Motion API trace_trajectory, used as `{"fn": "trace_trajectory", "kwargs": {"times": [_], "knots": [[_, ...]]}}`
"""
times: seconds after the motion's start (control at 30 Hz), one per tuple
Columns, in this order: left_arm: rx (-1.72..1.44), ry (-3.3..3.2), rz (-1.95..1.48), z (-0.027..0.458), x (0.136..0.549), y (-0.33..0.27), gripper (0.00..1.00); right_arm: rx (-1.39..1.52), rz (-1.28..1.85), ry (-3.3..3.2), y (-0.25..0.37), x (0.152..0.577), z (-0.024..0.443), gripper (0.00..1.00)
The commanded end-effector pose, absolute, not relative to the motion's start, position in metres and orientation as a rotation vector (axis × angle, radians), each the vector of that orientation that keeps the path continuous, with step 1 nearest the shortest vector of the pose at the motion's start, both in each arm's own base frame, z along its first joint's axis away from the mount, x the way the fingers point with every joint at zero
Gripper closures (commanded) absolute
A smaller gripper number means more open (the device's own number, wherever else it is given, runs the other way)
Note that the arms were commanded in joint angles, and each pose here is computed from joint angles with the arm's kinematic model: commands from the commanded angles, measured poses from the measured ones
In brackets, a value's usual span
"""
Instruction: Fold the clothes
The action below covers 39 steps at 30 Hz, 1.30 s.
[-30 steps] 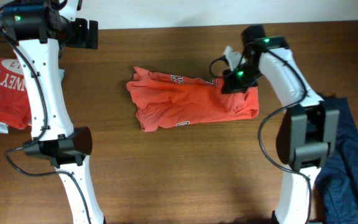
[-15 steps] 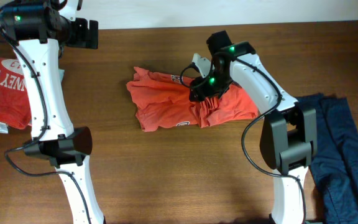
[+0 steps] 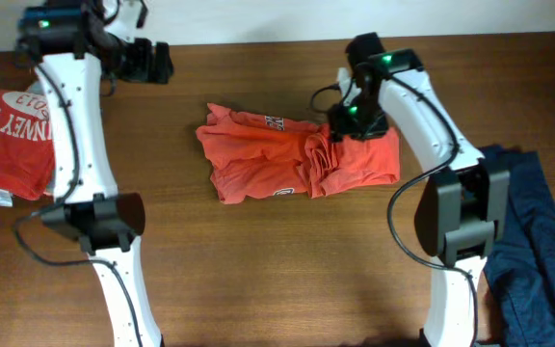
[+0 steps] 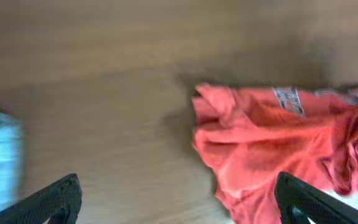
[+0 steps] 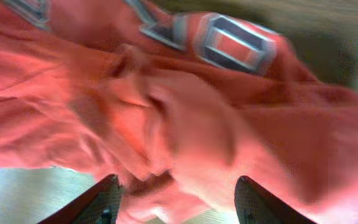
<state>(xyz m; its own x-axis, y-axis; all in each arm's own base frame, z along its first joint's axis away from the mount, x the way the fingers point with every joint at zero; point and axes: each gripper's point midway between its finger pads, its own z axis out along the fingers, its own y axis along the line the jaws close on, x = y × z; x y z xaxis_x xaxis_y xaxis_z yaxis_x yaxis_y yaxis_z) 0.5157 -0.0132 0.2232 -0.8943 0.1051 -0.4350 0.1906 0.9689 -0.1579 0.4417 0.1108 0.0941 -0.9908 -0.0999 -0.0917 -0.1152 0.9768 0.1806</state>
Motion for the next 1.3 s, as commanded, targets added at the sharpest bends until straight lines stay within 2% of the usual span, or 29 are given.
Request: {"fn": "trace_trajectory", "kwargs": {"times": [0.0,0.27,0.4,0.63,0.83,0.87,0.93,1.0,1.07,1.1,1.13,1.17,1.27], "knots": [[0.289,2.813,-0.626,0.142,0.515,-0.048,0.01,-0.012,0.235,2.934,0.064,0.457,0.149,0.33],[0.280,2.998,-0.970,0.048,0.489,-0.071,0.02,0.256,0.203,2.961,-0.021,0.445,0.161,0.30],[0.302,2.996,-1.088,0.039,0.481,-0.080,0.05,0.314,0.198,2.953,-0.039,0.444,0.161,0.30],[0.326,3.082,-1.104,0.015,0.464,-0.088,0.06,0.307,0.192,2.936,-0.045,0.448,0.162,0.29],[0.379,3.124,-1.133,-0.002,0.451,-0.109,0.11,0.292,0.183,2.923,-0.046,0.451,0.162,0.28],[0.399,3.124,-1.131,-0.005,0.450,-0.114,0.19,0.291,0.183,2.918,-0.046,0.452,0.162,0.26],[0.479,3.105,-1.106,-0.014,0.451,-0.132,0.41,0.290,0.182,2.915,-0.046,0.453,0.163,0.25],[0.545,3.088,-1.063,-0.021,0.454,-0.145,0.57,0.290,0.182,2.914,-0.046,0.453,0.163,0.24],[0.565,3.155,-0.872,-0.037,0.454,-0.148,0.61,0.285,0.182,2.914,-0.046,0.453,0.163,0.24],[0.584,3.178,-0.790,-0.041,0.454,-0.148,0.67,0.285,0.181,2.915,-0.046,0.453,0.163,0.24],[0.589,3.200,-0.710,-0.045,0.453,-0.148,0.78,0.285,0.181,2.915,-0.046,0.453,0.163,0.24],[0.581,3.222,-0.633,-0.048,0.453,-0.147,0.99,0.285,0.181,2.915,-0.046,0.453,0.163,0.24],[0.535,3.236,-0.632,-0.047,0.454,-0.138,0.99,0.286,0.182,2.920,-0.046,0.452,0.162,0.24]]}}
